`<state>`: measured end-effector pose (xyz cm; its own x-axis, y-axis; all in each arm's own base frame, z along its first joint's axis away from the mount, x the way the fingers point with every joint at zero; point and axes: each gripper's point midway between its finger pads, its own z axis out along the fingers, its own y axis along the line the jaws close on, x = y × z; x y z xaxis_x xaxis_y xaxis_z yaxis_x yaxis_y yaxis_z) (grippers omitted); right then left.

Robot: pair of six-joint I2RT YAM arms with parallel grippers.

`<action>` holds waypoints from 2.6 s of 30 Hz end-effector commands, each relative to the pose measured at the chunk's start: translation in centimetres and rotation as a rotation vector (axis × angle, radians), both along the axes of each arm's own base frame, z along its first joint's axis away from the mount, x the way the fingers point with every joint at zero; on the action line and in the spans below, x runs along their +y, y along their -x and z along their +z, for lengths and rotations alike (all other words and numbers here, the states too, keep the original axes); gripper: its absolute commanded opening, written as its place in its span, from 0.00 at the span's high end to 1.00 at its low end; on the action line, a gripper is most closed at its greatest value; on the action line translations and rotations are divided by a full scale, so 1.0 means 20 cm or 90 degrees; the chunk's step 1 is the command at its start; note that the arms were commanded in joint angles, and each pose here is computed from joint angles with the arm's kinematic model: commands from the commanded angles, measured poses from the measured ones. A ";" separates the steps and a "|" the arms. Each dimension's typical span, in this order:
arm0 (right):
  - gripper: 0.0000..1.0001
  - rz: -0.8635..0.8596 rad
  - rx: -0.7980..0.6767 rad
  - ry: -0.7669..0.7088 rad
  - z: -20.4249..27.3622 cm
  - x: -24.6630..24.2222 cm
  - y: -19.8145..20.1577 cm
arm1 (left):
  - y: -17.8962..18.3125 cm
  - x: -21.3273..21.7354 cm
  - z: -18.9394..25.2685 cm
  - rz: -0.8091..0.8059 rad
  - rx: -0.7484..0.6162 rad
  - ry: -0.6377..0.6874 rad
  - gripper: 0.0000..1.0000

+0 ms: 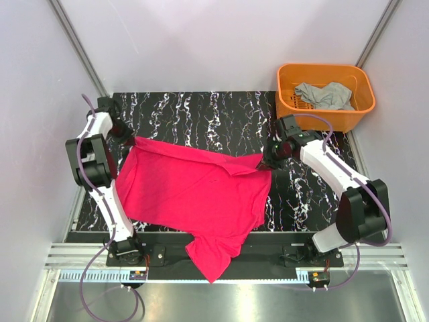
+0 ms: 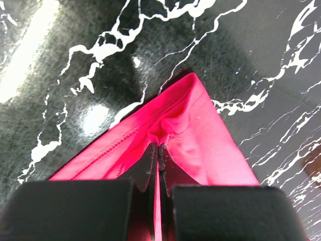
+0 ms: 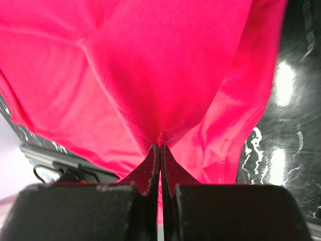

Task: Fold and stack the t-shirts
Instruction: Fold the tshirt

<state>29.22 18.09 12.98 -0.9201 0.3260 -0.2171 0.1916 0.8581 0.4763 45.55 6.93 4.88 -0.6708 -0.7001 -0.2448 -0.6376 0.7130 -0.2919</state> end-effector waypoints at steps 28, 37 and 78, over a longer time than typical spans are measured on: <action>1.00 0.036 0.012 -0.069 0.00 0.08 0.27 | 0.16 0.05 0.22 -0.010 -0.027 -0.051 1.00; 1.00 0.057 0.034 -0.074 -0.04 0.06 0.37 | 0.22 0.10 0.16 -0.004 0.006 -0.074 1.00; 0.79 0.112 0.128 -0.063 -0.30 0.07 0.45 | 0.40 0.13 0.09 0.008 0.053 -0.084 0.35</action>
